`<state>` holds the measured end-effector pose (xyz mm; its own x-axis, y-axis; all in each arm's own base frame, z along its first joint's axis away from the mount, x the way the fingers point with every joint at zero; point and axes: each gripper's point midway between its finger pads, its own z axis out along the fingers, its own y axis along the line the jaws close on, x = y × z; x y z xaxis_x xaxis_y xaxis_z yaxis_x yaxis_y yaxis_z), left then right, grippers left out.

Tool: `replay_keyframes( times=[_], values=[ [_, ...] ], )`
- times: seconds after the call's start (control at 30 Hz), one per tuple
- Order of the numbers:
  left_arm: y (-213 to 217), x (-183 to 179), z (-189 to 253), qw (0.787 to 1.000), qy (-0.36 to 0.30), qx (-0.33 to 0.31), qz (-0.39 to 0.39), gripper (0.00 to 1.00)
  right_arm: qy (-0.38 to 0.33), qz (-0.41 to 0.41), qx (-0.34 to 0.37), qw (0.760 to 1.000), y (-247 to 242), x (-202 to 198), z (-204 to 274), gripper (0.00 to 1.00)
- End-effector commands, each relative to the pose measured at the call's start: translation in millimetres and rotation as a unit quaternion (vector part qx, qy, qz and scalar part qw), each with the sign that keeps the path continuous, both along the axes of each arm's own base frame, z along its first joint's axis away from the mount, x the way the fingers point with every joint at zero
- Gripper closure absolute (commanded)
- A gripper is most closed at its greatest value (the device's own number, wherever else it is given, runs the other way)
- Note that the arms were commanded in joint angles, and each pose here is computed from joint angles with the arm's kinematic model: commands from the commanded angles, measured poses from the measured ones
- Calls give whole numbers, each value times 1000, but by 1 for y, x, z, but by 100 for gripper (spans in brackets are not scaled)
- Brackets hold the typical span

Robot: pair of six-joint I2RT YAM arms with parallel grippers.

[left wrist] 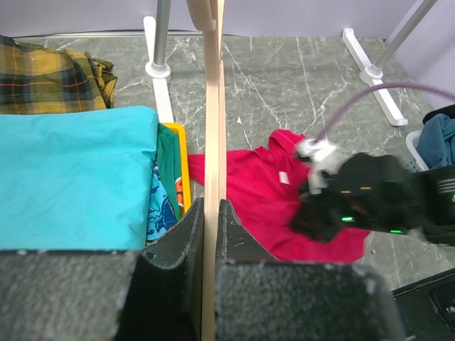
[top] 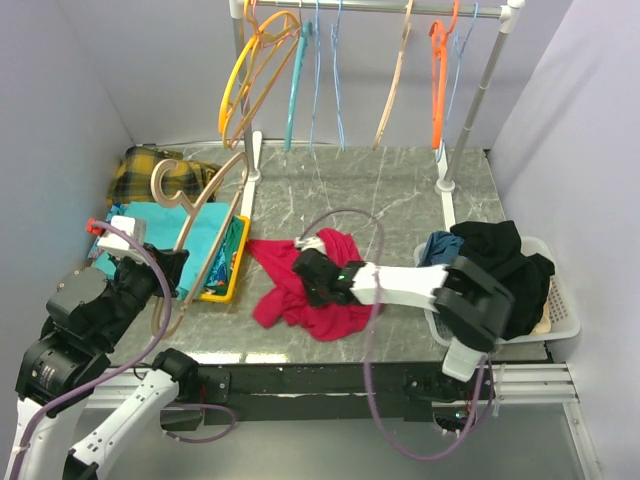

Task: Remove the t-shirt from the hanger
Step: Pick up the T-shirt from the center of the board, then place the T-shirt in the bin.

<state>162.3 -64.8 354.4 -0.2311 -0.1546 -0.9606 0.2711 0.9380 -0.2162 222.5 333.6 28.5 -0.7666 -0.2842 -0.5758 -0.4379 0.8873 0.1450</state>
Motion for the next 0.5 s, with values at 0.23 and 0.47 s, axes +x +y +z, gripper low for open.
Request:
replay_keyframes(
  times=[0.23,0.47],
  values=[
    [-15,11,19,999,-36,-24,-24,99,-179,-231,28,956,-182,17,212,100],
    [-18,14,20,999,-39,-25,-28,99,-264,-306,39,914,-256,5,300,100]
  ],
)
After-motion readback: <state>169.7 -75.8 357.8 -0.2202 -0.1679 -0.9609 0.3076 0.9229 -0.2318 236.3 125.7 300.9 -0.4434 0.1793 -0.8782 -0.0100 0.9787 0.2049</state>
